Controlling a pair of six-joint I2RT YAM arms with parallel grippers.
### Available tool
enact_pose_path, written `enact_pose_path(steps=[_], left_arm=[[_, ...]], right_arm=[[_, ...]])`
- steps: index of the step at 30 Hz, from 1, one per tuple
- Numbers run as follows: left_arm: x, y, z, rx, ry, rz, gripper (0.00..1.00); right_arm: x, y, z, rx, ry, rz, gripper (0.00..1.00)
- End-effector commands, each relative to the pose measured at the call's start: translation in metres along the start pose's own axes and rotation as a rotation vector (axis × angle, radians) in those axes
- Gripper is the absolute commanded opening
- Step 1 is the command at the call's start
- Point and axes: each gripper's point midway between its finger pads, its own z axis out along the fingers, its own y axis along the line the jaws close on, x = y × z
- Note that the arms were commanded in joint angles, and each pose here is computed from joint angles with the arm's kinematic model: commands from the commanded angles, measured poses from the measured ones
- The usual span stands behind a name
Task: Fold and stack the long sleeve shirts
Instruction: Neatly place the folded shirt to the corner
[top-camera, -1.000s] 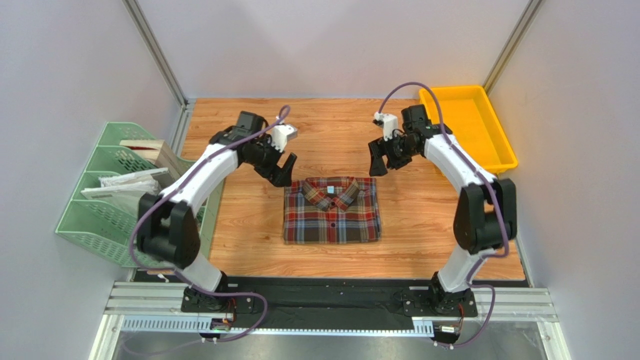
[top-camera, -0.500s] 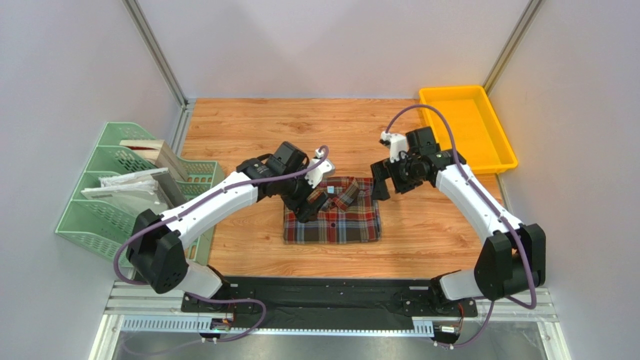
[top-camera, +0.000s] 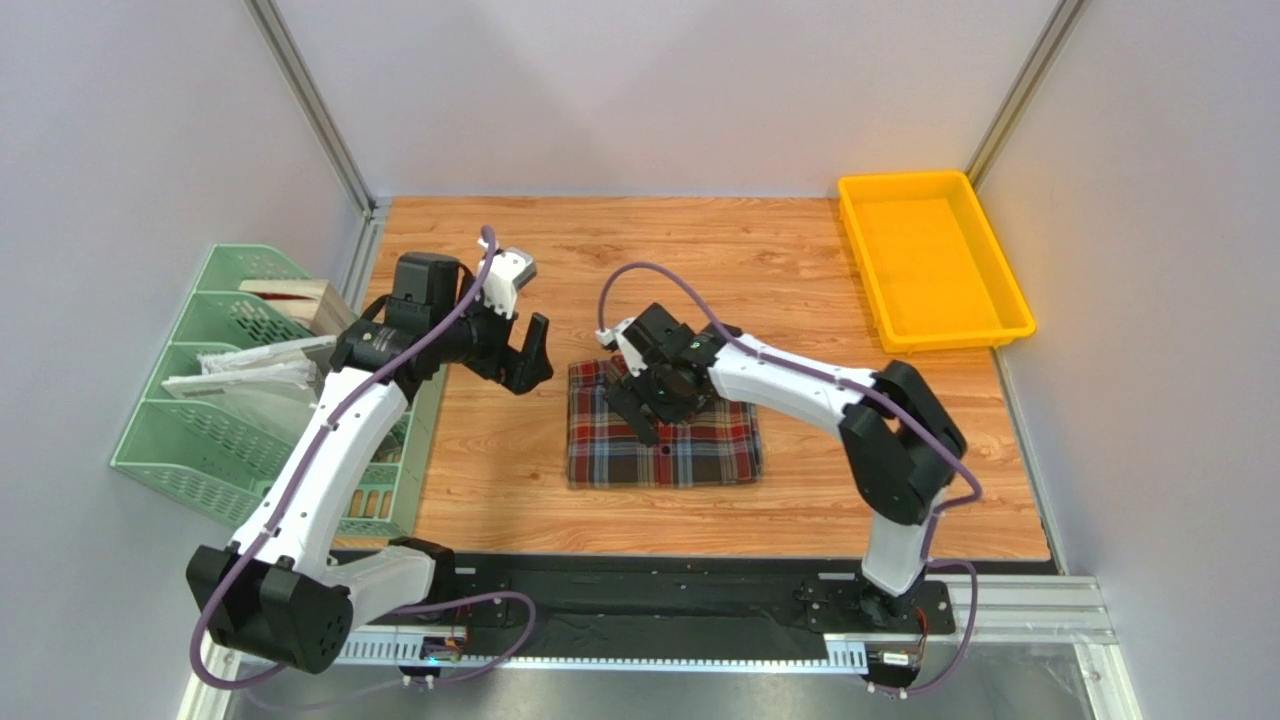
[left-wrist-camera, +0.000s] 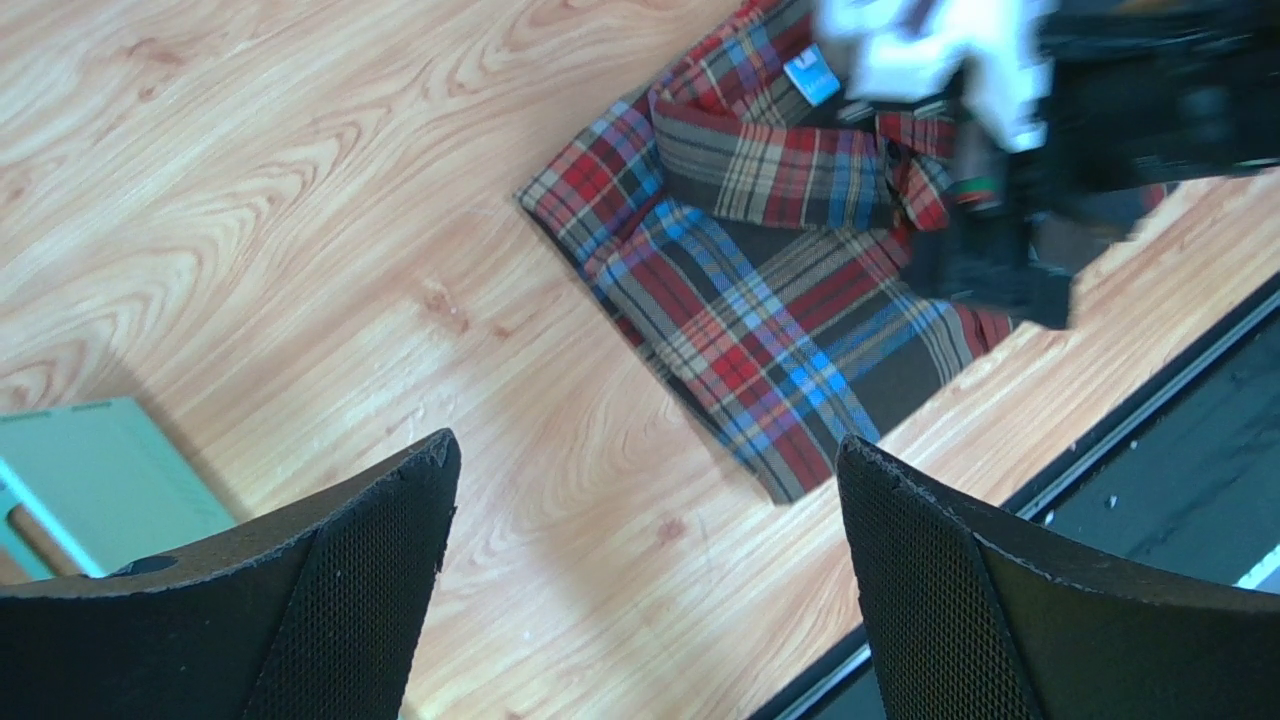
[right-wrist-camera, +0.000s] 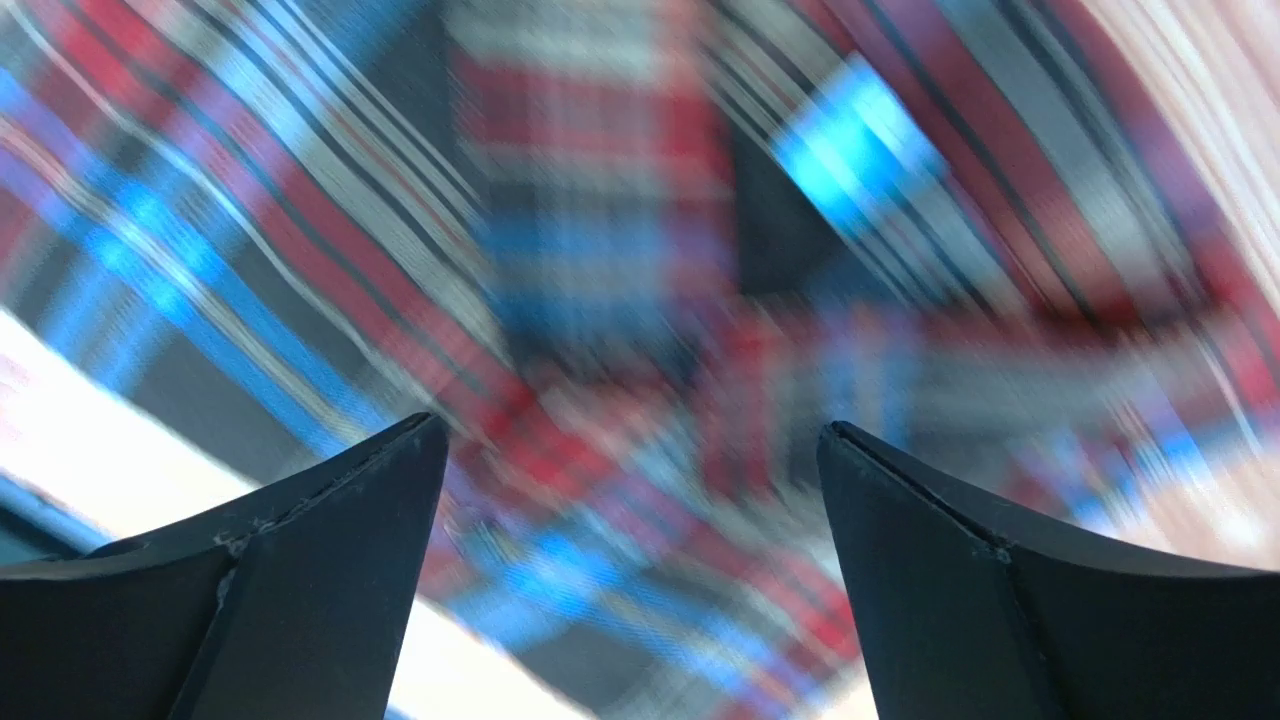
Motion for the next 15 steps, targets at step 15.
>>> enact_pose_path(steps=[15], left_arm=[[-0.001, 0.005, -0.014, 0.005, 0.019, 0.093, 0.99]], right_arm=[[0.141, -0.082, 0.004, -0.036, 0.354, -0.048, 1.0]])
